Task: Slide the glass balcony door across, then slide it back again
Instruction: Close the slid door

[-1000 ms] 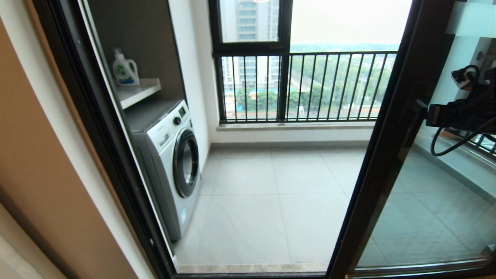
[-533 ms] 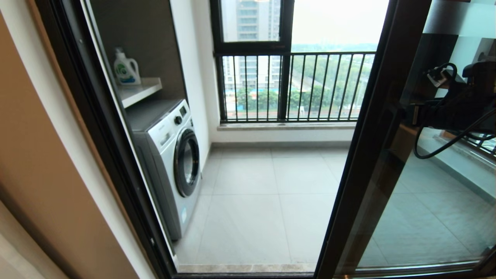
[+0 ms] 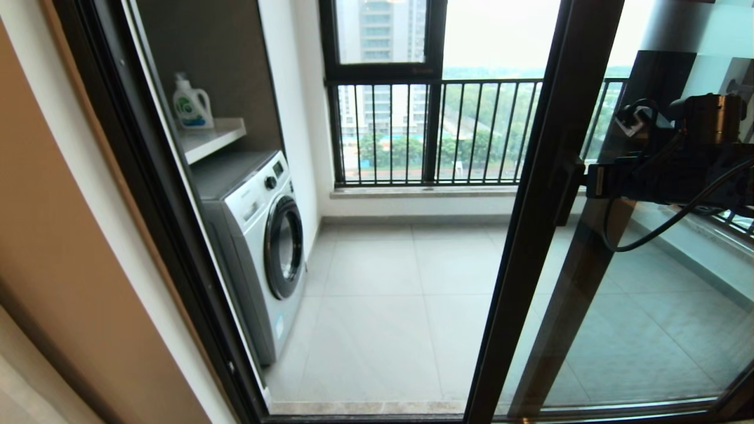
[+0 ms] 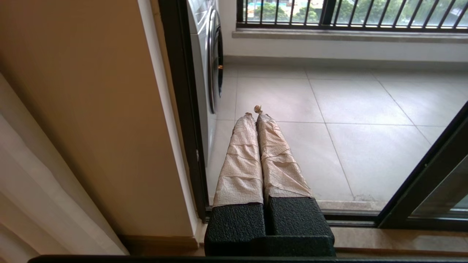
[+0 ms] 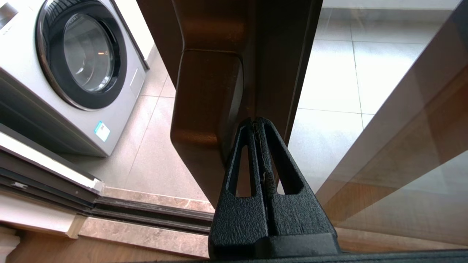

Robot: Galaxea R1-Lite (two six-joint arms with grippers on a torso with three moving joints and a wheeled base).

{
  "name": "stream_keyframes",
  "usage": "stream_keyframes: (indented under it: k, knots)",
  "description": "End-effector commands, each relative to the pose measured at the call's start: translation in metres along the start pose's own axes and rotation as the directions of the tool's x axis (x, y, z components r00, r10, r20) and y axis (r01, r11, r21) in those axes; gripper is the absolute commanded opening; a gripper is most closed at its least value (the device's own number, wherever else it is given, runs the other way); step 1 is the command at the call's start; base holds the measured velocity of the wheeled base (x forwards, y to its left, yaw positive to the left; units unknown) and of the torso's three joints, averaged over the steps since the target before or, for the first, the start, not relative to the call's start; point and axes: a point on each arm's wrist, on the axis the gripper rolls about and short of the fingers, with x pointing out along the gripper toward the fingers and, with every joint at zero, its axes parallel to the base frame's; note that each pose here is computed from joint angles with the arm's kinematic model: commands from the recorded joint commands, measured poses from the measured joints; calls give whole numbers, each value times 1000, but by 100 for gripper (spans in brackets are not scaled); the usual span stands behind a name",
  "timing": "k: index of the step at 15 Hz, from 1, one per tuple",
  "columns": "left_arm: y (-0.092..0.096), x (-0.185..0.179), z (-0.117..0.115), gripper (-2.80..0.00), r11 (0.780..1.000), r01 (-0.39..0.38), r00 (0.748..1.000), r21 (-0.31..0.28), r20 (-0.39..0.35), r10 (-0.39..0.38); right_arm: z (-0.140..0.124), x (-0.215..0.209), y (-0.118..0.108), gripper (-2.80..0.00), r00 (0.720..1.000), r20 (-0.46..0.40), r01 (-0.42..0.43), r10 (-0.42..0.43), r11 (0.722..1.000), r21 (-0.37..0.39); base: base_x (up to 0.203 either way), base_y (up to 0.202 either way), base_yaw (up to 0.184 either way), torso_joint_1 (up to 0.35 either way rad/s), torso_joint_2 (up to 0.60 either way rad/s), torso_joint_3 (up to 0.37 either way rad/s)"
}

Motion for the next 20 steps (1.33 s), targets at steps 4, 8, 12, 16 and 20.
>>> stream_keyframes:
  k: [4,8,12,16,20]
  knots:
    - [0,0,0,-280,1000,0,1000,0,0,0,1,5,26,-280,998,-3,-68,68,997,-21,0,0,0,0,0,0]
    - [0,0,0,-280,1000,0,1000,0,0,0,0,8,43,-280,994,-9,-109,109,994,-30,0,0,0,0,0,0]
    - [0,0,0,-280,1000,0,1000,0,-1,0,-2,11,63,-280,990,-18,-141,140,990,-20,0,0,0,0,0,0]
    - [0,0,0,-280,1000,0,1000,0,-1,0,-3,18,87,-280,985,-12,-172,172,984,-42,0,0,0,0,0,0]
    - [0,0,0,-280,1000,0,1000,0,-2,0,-7,32,112,-280,985,28,-169,171,984,-62,0,0,0,0,0,0]
